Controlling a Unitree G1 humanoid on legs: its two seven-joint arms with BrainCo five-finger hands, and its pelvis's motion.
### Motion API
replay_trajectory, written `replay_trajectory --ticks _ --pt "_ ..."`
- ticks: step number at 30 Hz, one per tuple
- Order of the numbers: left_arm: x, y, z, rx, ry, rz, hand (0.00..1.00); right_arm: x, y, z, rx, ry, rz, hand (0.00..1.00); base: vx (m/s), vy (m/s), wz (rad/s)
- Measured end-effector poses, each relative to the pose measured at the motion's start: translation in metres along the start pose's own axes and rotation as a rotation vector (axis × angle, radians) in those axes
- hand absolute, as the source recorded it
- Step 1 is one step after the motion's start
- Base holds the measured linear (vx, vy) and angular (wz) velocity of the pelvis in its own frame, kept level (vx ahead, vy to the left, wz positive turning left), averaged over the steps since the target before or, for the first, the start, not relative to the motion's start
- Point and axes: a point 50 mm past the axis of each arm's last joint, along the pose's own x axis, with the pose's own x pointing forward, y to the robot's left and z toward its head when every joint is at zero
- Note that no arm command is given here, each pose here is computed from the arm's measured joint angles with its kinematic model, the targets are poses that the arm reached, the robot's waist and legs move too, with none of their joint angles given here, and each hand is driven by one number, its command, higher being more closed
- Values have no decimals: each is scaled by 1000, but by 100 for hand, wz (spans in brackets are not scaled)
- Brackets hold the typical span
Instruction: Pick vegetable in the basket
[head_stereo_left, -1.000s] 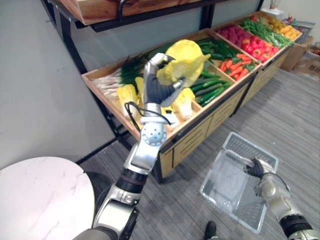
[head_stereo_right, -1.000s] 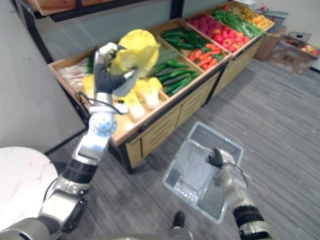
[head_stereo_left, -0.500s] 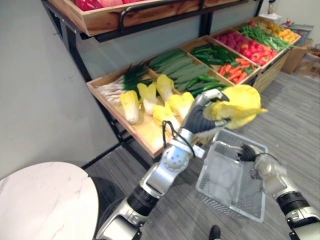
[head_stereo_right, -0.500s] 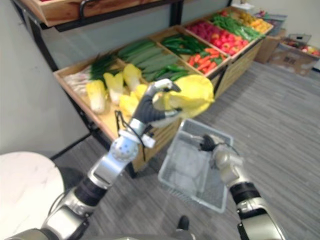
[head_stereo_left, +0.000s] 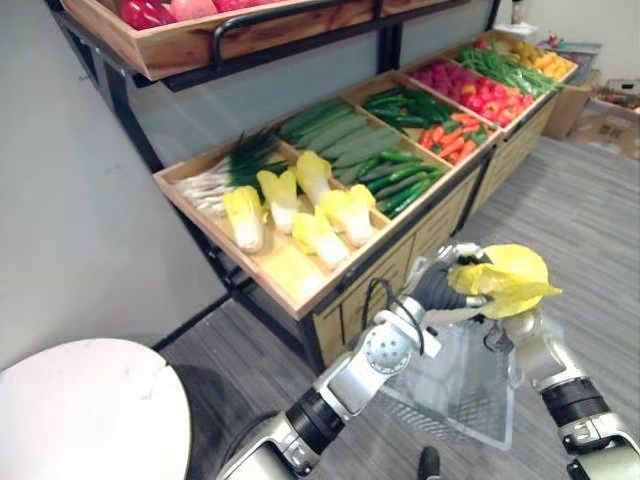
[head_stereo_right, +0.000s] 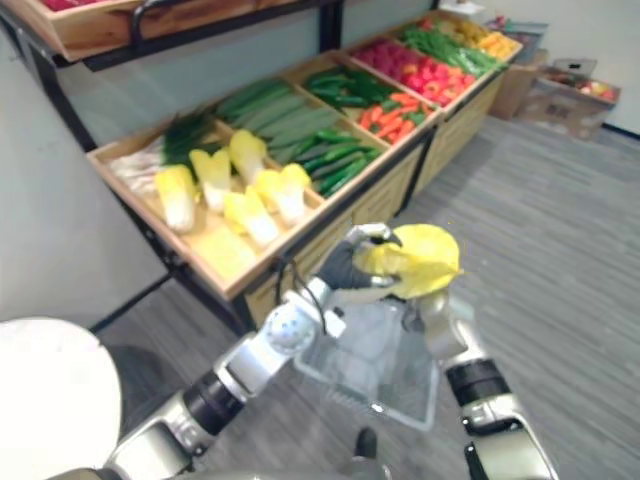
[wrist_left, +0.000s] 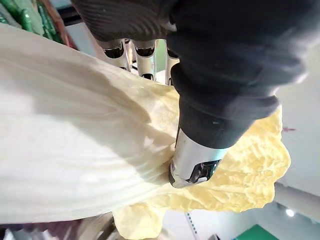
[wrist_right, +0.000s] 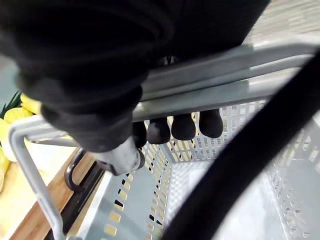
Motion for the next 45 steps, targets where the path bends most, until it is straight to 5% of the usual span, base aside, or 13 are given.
replay_trajectory --ticks 22,37,38,45 --pt "-35 4 -64 25 276 259 100 -18 -32 15 93 -48 -156 100 -7 -3 -3" --pt "-55 -8 -92 112 404 197 100 -24 -43 42 83 -154 -204 100 -14 -4 -4" --pt "-55 -8 -92 115 410 194 0 -24 -43 43 81 -155 -202 100 0 0 0" --pt "-61 -9 -104 180 507 163 0 -22 -38 46 90 -165 -170 100 -10 -2 0"
